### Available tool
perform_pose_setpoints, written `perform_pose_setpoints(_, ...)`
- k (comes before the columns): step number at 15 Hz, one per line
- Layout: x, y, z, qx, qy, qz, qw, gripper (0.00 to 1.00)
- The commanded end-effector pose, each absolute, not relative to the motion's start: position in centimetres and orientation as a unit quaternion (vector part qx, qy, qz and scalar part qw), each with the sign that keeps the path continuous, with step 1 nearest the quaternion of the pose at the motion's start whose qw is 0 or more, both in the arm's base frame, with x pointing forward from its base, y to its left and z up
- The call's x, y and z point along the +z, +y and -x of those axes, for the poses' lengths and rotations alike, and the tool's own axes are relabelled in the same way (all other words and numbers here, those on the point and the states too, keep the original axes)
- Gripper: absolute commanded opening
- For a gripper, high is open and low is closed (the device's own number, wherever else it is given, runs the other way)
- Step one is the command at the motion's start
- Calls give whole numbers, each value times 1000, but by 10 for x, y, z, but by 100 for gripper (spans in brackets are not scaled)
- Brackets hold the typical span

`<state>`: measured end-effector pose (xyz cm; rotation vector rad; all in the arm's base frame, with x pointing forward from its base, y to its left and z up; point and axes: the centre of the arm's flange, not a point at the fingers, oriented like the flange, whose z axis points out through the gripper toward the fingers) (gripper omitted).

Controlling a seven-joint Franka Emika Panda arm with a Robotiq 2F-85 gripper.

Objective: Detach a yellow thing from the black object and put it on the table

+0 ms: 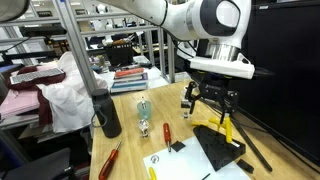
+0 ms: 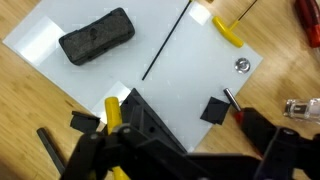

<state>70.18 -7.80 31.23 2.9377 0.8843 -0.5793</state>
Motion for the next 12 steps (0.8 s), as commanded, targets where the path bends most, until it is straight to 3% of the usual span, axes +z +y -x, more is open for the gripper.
perform_pose_setpoints(1, 311, -88, -731, -151, 284, -947, -16, 100)
perform_pose_setpoints(12, 306, -114, -753, -114, 248, -962, 5, 100)
